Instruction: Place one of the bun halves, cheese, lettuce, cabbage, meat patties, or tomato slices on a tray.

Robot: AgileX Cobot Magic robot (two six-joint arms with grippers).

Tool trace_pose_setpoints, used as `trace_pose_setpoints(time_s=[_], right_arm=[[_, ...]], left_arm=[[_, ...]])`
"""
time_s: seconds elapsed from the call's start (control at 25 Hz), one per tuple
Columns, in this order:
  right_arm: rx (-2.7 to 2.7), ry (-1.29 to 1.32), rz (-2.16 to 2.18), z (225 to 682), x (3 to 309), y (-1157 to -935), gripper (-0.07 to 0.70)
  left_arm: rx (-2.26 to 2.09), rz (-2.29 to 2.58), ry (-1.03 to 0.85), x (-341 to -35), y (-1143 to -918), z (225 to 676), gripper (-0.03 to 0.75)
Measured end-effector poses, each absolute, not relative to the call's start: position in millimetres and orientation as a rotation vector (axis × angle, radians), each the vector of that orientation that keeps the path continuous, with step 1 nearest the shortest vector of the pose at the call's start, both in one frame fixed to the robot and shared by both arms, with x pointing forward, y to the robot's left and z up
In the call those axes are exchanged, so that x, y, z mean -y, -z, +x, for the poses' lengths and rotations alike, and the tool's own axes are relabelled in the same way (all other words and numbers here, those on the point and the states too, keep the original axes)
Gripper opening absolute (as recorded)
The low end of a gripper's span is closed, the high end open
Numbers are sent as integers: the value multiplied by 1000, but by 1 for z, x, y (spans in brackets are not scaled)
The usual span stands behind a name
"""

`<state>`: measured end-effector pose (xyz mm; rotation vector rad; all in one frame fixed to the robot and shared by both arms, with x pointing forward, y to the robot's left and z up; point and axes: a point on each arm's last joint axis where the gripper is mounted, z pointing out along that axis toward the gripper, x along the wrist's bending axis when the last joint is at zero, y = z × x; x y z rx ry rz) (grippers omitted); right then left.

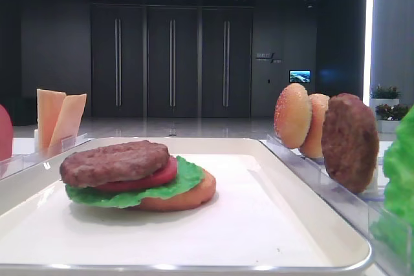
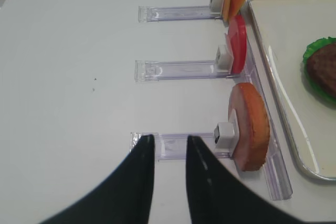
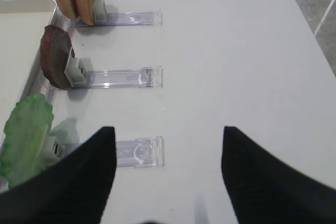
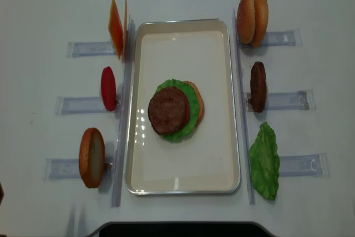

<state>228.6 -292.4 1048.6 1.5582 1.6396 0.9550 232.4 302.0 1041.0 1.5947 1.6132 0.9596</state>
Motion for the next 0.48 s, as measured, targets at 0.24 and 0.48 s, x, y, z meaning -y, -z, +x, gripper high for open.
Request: trace_pose_setpoints(time_s=[0.24,0.48], right_arm=[[-1609,-938,1581,229,292,-1049,419],[-1602,-933,1586,229,292,-1049,419]], left_arm=[[-1613,1595,-960,-302,-1041,232,159],[-1613,1595,-960,-302,-1041,232,159]])
